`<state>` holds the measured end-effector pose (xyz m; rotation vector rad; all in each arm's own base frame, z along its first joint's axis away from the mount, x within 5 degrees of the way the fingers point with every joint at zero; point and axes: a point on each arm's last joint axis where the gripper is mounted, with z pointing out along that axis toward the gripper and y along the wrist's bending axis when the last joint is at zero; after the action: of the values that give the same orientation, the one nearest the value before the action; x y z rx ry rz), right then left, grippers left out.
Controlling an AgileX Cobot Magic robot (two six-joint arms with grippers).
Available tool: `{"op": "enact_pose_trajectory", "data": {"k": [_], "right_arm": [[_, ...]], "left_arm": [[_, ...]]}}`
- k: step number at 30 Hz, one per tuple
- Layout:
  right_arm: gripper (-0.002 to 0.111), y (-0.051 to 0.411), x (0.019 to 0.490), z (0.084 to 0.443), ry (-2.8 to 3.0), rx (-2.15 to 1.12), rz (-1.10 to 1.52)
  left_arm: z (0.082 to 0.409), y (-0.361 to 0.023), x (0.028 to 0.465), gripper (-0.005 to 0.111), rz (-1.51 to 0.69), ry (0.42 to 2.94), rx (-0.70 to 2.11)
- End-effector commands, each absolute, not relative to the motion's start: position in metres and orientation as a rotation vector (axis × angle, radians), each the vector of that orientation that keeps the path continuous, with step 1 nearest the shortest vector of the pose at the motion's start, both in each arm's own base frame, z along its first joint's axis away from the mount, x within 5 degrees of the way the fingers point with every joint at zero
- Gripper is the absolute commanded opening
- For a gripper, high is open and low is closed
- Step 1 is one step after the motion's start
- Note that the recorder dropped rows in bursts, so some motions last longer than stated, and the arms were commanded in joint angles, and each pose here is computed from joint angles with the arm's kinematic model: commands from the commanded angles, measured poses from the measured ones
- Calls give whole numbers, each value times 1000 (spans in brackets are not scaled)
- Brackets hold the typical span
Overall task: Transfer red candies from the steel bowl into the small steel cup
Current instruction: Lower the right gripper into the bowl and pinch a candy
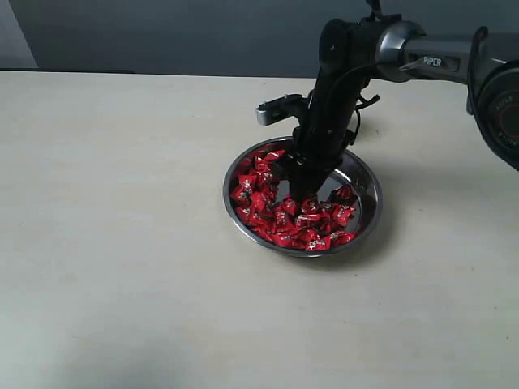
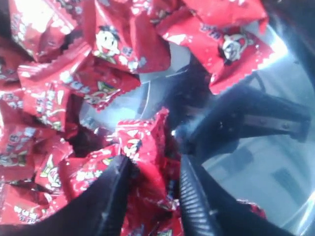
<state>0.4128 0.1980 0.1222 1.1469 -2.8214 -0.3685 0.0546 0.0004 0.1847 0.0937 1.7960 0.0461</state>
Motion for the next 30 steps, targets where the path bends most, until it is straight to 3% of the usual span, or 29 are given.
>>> {"op": "enact_pose_trajectory", "data": {"k": [1,6,21,30], "right_arm": [[19,197,412,119,-2811,1149,-347],[5,196,412,121,-2812,1166,-342],[5,195,412,178,-2950,1239,-353],[5,194,412,183,-2962,1239,-352]], "left_arm": [[186,0,54,0,34,1787,98],[186,0,54,0,34,1787,98],[186,0,54,0,34,1787,98],[186,0,54,0,34,1787,98]]}}
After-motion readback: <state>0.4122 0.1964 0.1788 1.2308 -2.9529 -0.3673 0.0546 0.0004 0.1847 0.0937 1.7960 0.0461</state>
